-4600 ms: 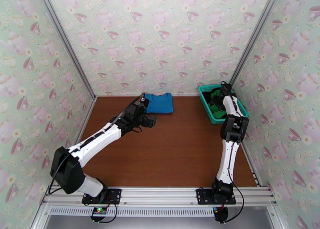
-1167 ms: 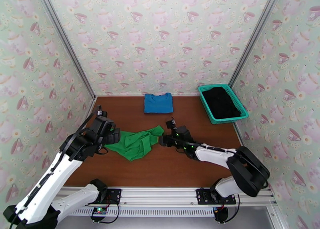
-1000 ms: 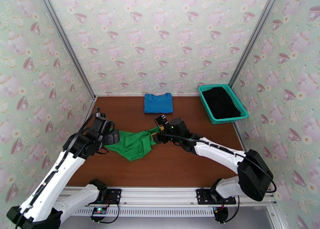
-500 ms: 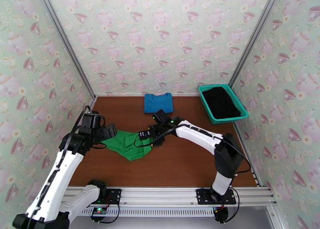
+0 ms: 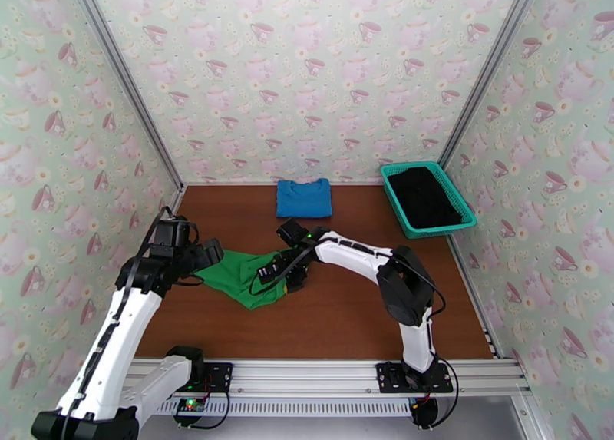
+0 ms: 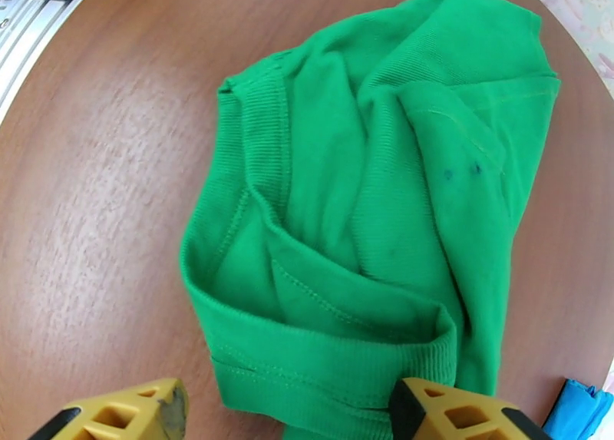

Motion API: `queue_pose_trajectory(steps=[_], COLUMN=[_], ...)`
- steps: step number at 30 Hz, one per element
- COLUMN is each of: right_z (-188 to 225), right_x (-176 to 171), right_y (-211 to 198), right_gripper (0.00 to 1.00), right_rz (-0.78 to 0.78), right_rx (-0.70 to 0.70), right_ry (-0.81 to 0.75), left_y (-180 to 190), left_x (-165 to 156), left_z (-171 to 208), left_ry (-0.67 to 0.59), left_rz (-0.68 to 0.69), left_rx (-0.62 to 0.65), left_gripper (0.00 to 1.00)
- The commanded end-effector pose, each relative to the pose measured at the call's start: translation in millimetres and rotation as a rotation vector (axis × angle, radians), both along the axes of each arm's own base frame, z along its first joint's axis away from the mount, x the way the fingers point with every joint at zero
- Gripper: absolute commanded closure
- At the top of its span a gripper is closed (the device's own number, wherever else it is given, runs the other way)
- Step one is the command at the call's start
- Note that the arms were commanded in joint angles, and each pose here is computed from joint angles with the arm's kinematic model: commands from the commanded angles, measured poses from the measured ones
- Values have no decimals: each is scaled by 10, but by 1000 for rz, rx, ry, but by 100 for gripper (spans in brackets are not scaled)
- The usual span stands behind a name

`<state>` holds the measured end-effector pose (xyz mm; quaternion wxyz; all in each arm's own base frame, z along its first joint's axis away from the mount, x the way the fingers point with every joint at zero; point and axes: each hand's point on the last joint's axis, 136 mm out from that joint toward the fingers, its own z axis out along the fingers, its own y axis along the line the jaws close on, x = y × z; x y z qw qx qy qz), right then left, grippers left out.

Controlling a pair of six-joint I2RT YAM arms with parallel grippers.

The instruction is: Fold and stack the mixed laundry pile

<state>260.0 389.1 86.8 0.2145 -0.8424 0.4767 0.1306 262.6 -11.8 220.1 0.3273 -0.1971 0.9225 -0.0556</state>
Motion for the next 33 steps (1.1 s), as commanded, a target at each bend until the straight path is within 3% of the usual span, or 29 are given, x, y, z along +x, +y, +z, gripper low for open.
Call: queue_pose_trajectory(steps=[1,6,13,24,26,30,31,32,33], right_z=[238,277,29,-198,-204,-66,7,84,177], right_x=[141,205,216,150,152,186,197,215,243], right_y=[123,139,139,81,79,110,112,102,85], right_gripper=[16,13,13,19,26,70,91,100,100], right_rz=[-20,-29,-29,-28,-31,-52,-57,-69,-87], right_rx=[55,48,-13,-72,-71,-45,-35,-26,-14], right_ry=[-69,-87,-44,14,17,0,-7,-11,-13], left_y=[-26,-40,-45,-47,-53,-48,-49,-52,-55], left_x=[13,17,7,1,-2,-14,-17,-20,-18], left_z=[-32,-23,-40,-52,-60,-110,-130,-149,-161], left_ry=[1,-4,2,4,4,15,20,25,28], left_rz=[-21,-26,-33,-38,-39,-32,-30,-30,-29], left_rx=[-8,-15,-14,-13,-14,-18,-20,-22,-24], left_gripper=[7,7,7,7,7,8,8,9,9])
